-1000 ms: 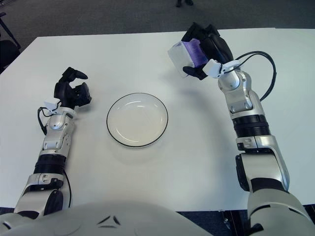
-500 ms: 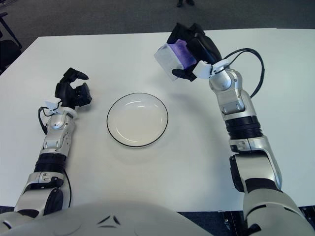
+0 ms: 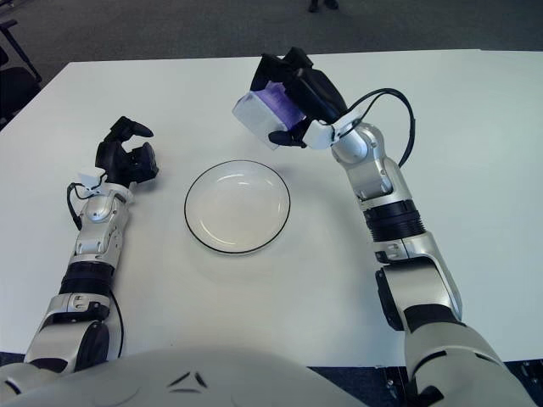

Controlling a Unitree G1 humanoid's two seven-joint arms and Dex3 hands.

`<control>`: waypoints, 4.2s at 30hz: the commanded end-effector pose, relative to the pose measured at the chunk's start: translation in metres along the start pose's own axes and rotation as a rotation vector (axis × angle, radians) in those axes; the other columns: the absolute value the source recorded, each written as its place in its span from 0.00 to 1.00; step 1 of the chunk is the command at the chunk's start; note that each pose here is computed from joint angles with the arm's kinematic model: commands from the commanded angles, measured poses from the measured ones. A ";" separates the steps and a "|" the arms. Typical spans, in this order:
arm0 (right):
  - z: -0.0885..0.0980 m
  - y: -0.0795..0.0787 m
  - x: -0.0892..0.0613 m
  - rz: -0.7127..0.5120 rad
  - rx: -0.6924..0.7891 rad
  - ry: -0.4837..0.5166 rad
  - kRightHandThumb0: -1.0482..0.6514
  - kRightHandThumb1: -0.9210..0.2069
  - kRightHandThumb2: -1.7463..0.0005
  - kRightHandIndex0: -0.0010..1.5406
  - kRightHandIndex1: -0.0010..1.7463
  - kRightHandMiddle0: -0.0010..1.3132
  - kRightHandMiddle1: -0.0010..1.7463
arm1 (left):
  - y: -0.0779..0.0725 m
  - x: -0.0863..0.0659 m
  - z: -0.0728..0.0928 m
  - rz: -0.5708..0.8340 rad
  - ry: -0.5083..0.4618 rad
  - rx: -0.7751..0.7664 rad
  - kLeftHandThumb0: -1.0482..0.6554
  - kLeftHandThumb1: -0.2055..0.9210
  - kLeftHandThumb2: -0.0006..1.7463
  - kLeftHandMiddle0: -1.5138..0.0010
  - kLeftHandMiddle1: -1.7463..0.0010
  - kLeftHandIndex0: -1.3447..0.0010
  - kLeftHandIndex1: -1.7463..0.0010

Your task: Put the tissue paper into the plate.

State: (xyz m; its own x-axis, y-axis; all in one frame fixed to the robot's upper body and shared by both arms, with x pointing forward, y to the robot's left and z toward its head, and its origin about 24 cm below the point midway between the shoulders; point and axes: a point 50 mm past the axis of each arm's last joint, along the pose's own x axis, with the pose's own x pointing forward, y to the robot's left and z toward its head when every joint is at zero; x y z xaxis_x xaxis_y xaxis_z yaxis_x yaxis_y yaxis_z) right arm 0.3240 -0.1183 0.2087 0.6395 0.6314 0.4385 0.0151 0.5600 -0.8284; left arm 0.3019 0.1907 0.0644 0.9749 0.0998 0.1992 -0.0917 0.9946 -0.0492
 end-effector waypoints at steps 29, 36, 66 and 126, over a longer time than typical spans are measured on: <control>0.050 0.015 0.015 0.219 0.110 -0.239 0.62 0.82 0.04 0.55 0.98 0.48 1.00 | 0.003 -0.063 -0.076 0.058 0.314 -0.076 0.35 0.53 0.70 0.14 0.00 0.59 0.00; 0.052 0.019 0.011 0.277 0.159 -0.275 0.62 0.80 0.07 0.55 0.95 0.47 1.00 | 0.003 -0.063 -0.076 0.069 0.316 -0.067 0.35 0.53 0.70 0.14 0.00 0.59 0.00; 0.070 0.030 -0.017 0.393 0.160 -0.355 0.62 0.87 0.00 0.58 1.00 0.52 1.00 | 0.006 -0.063 -0.082 0.049 0.361 -0.045 0.35 0.53 0.71 0.16 0.00 0.58 0.00; 0.053 0.026 -0.025 0.804 -0.070 -0.336 0.30 0.55 0.43 0.00 0.35 0.00 0.46 | 0.004 -0.061 -0.077 0.072 0.334 -0.019 0.33 0.44 0.77 0.15 0.00 0.53 0.00</control>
State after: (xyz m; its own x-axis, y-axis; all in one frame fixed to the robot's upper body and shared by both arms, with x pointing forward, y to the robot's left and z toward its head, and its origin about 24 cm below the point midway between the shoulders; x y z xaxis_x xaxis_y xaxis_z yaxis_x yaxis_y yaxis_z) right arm 0.2653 -0.0926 0.1888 0.2484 0.9500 -0.1893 -0.3331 -0.0997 -0.9376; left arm 0.3090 0.1886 0.0642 0.9773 0.0880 0.1926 -0.0779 0.9952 -0.0596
